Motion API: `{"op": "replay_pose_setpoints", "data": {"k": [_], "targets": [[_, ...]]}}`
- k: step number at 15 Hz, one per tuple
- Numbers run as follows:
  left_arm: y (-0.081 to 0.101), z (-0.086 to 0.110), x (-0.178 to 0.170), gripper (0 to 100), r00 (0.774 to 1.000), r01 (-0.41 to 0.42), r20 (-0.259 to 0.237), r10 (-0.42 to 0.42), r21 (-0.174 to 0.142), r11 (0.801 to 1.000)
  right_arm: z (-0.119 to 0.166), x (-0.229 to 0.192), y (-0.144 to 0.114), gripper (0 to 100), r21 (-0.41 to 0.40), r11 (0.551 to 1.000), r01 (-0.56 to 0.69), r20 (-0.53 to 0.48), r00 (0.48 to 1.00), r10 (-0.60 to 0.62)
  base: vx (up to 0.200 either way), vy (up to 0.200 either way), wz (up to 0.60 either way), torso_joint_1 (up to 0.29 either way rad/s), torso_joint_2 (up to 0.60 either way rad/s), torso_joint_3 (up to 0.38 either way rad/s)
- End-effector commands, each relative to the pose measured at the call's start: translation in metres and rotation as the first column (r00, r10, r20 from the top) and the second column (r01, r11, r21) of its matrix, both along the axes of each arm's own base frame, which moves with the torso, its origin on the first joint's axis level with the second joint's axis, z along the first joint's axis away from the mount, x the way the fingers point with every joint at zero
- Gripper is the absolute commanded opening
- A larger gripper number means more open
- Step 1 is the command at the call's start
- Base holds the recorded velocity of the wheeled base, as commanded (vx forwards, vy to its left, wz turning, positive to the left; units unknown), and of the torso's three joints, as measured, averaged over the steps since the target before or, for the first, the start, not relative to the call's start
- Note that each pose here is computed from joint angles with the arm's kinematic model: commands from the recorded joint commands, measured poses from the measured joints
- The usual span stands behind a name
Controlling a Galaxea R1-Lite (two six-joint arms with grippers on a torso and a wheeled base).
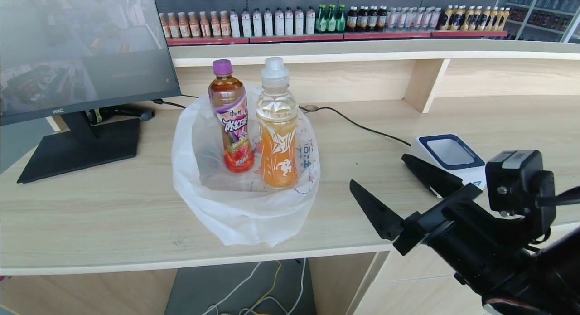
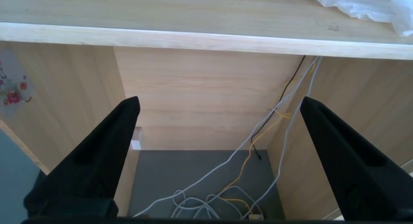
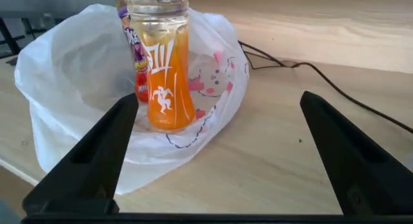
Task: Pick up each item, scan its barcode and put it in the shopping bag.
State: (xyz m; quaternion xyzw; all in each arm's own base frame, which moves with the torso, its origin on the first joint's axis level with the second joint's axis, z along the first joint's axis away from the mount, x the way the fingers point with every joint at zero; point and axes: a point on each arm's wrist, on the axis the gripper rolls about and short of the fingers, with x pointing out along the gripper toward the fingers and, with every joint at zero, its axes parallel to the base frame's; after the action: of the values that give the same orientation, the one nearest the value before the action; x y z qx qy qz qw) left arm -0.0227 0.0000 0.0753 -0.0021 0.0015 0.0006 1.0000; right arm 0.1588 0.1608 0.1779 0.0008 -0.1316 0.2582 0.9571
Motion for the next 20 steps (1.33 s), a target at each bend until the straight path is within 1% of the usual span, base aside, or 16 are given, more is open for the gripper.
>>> {"op": "replay_pose_setpoints", "data": {"k": [1,3,4,5,6,7,10,12,13,14,15,16,17,18,19,20], "targets": [[0.0,0.0,0.0,100,1.0,0.001,0.0,-0.001,0.0,1.0,-0.002,-0.025,-0.04,100,0.0,0.999,0.053,0.002,0.999,-0.053,0.0,0.0,0.0,0.0,0.0,0.0],[0.0,0.0,0.0,100,1.0,0.0,0.0,0.0,-0.002,1.0,-0.013,-0.049,-0.072,100,-0.014,0.995,0.1,-0.012,0.995,-0.101,0.0,0.0,0.0,0.0,0.0,0.0],[0.0,0.0,0.0,100,1.0,-0.002,0.0,0.002,-0.002,1.0,-0.007,-0.053,-0.08,100,0.03,0.989,0.142,0.013,0.99,-0.142,0.0,0.0,0.0,0.0,0.0,0.0],[0.0,0.0,0.0,100,1.0,-0.002,0.0,0.002,-0.002,1.0,-0.002,-0.055,-0.089,100,0.085,0.973,0.213,0.017,0.976,-0.215,0.0,0.0,0.0,0.0,0.0,0.0],[0.0,0.0,0.0,100,1.0,-0.002,0.0,0.002,-0.002,1.0,0.002,-0.058,-0.096,100,0.149,0.955,0.255,0.013,0.966,-0.259,0.0,0.0,0.0,0.0,0.0,0.0],[0.0,0.0,0.0,100,1.0,-0.002,0.0,0.002,-0.002,1.0,0.001,-0.061,-0.099,100,0.137,0.954,0.266,-0.004,0.963,-0.268,0.0,0.0,0.0,0.0,0.0,0.0],[0.0,0.0,0.0,100,1.0,0.0,0.0,0.0,-0.002,1.0,-0.01,-0.082,-0.114,100,0.028,0.964,0.266,-0.079,0.961,-0.263,0.0,0.0,0.0,0.0,0.0,0.0],[0.0,0.0,0.0,100,1.0,0.0,0.0,0.0,-0.002,1.0,-0.03,-0.101,-0.126,100,-0.095,0.968,0.232,-0.179,0.953,-0.245,0.0,0.0,0.0,0.0,0.0,0.0],[0.0,0.0,0.0,100,1.0,0.0,0.0,0.0,-0.002,1.0,-0.041,-0.111,-0.131,100,-0.164,0.968,0.188,-0.217,0.951,-0.221,0.0,0.0,0.0,0.0,0.0,0.0],[0.0,0.0,0.0,100,1.0,-0.002,0.0,0.002,-0.002,1.0,-0.044,-0.114,-0.132,100,-0.19,0.968,0.165,-0.225,0.952,-0.207,0.0,0.0,0.0,0.0,0.0,0.0],[0.0,0.0,0.0,100,1.0,0.0,0.0,0.0,-0.002,1.0,-0.057,-0.128,-0.14,100,-0.285,0.957,0.055,-0.232,0.965,-0.125,0.0,0.0,0.0,0.0,0.0,0.0],[0.0,0.0,0.0,100,1.0,-0.002,0.0,0.002,-0.002,1.0,-0.073,-0.141,-0.152,100,-0.361,0.933,-0.005,-0.251,0.964,-0.092,0.0,0.0,0.0,0.0,0.0,0.0],[0.0,0.0,0.0,100,1.0,0.0,0.0,0.0,-0.002,1.0,-0.084,-0.149,-0.16,100,-0.401,0.915,-0.032,-0.246,0.966,-0.074,0.0,0.0,0.0,0.0,0.0,0.0],[0.0,0.0,0.0,100,1.0,0.0,0.0,0.0,-0.002,1.0,-0.09,-0.154,-0.165,100,-0.42,0.906,-0.049,-0.239,0.969,-0.059,0.0,0.0,0.0,0.0,0.0,0.0],[0.0,0.0,0.0,100,1.0,0.0,0.0,0.0,-0.003,1.0,-0.088,-0.159,-0.171,100,-0.411,0.911,-0.042,-0.227,0.972,-0.057,0.0,0.0,0.0,0.0,0.0,0.0],[0.0,0.0,0.0,100,1.0,0.0,0.0,0.0,-0.003,1.0,-0.088,-0.16,-0.172,100,-0.402,0.914,-0.049,-0.222,0.974,-0.045,0.0,0.0,0.0,0.0,0.0,0.0]]}}
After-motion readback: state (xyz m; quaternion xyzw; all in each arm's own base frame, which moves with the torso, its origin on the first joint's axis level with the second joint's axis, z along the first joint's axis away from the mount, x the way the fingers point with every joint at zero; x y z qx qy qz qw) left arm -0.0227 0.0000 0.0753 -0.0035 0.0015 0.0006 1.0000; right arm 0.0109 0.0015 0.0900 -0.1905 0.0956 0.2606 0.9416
